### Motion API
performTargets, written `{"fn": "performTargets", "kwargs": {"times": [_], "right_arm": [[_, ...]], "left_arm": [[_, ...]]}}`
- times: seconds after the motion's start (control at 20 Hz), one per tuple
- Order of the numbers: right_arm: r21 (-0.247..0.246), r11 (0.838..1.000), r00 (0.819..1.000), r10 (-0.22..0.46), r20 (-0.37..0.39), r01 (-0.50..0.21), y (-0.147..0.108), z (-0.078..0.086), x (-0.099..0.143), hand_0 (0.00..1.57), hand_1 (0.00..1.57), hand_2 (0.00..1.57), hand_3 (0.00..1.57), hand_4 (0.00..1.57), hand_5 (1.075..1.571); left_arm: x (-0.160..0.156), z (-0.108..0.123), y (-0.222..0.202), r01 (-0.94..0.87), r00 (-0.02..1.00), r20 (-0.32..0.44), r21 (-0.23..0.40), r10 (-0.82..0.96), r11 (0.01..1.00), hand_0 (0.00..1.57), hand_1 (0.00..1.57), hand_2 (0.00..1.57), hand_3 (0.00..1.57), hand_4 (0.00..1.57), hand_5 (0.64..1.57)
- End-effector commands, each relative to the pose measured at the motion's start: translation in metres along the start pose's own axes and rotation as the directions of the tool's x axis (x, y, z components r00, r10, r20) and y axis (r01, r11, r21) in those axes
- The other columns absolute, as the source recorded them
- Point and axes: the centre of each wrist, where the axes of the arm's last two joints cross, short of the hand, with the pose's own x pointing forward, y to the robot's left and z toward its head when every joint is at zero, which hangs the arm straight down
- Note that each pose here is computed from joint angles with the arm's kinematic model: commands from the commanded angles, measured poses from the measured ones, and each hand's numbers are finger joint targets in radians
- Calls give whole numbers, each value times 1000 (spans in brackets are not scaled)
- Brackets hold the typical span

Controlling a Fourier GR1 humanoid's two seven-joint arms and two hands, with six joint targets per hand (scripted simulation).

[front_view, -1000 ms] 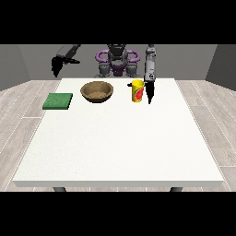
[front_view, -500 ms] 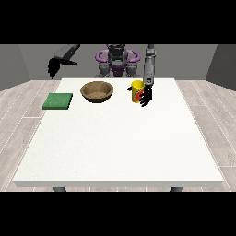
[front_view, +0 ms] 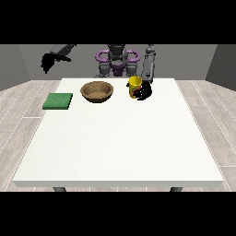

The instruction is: Pick the cup and pour the ball into the bowl, then pick the bowl and place it on the pad

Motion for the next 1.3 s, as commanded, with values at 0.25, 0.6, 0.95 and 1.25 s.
{"fn": "performTargets", "kwargs": {"times": [0.25, 0.6, 0.95, 1.25], "right_arm": [[-25, 999, 982, -32, -184, 27, 0, 21, -32, 0, 0, 0, 0, 0, 1569], [-20, 999, 984, -47, -172, 44, -7, 18, -38, 0, 0, 0, 0, 0, 1568], [-84, 996, 989, -48, -143, 36, -17, 21, -45, 0, 0, 0, 0, 0, 1569], [-50, 997, 980, -61, -190, 52, -38, 34, -44, 0, 0, 0, 0, 0, 1570]], "left_arm": [[19, -90, 81, 450, 886, -66, -114, -458, 886, 1450, 1450, 1571, 1571, 1571, 1291], [65, -137, 44, 622, 778, -10, -127, -628, 773, 1495, 1495, 1571, 1571, 1530, 1287], [86, -137, 4, 680, 729, 36, -146, -683, 718, 1490, 1490, 1571, 1571, 1512, 1267], [108, -151, -13, 849, 528, 155, -130, -835, 513, 1559, 1559, 1571, 1571, 1571, 1207]]}}
